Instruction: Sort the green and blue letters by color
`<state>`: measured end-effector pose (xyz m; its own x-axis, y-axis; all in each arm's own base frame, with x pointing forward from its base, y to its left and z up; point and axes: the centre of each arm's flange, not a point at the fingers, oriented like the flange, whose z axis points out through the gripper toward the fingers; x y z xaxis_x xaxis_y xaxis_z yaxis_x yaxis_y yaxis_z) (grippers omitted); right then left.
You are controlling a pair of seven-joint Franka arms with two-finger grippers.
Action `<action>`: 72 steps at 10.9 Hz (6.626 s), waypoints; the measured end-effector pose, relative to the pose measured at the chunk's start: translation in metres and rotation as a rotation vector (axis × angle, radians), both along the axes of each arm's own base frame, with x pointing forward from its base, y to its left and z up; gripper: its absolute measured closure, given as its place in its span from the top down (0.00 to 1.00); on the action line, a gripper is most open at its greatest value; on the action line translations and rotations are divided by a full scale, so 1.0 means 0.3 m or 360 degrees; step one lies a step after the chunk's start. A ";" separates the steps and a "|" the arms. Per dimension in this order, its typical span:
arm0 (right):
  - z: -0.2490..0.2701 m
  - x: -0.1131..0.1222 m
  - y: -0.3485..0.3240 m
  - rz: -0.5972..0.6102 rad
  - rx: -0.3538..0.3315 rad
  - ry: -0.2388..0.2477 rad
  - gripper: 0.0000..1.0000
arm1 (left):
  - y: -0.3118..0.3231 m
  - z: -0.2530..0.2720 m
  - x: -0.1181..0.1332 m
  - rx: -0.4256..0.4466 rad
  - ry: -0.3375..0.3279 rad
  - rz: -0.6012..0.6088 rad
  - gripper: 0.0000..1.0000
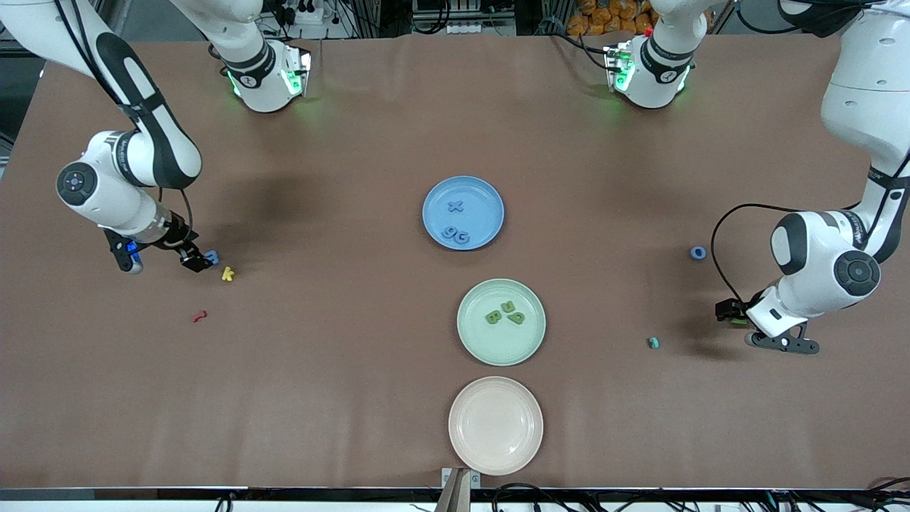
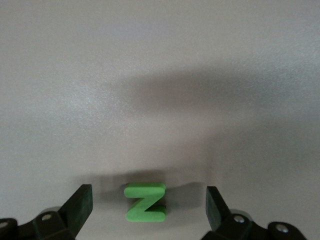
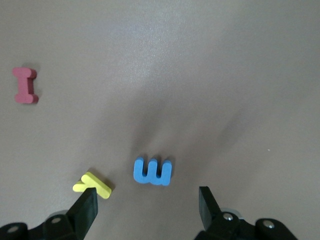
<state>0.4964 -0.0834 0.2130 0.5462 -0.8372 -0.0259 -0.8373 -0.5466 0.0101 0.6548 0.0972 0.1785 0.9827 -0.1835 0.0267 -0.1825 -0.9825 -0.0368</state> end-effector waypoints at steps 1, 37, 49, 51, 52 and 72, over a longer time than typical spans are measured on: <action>-0.020 -0.001 -0.009 -0.0011 0.0004 -0.0010 0.90 | 0.000 -0.010 -0.001 -0.0003 0.0006 0.0000 1.00; 0.252 -0.020 1.666 -0.0297 0.0239 -0.0136 0.40 | -1.543 0.359 -0.085 -0.0367 -0.0125 0.1422 0.35; 0.128 -0.198 1.995 -0.0197 0.0184 -0.0136 0.88 | -1.658 0.325 -0.100 -0.0455 -0.0271 0.1538 1.00; 0.239 -0.111 1.889 -0.0125 0.0082 -0.0139 1.00 | -1.514 0.317 -0.024 -0.0363 -0.0269 0.1535 1.00; 0.298 -0.065 1.824 -0.0082 0.0037 -0.0137 1.00 | -1.428 0.313 0.011 -0.0286 -0.0250 0.1494 1.00; 0.995 0.328 0.461 0.1157 -0.0246 -0.0112 1.00 | -0.564 0.898 -0.322 0.0012 0.0152 0.0914 1.00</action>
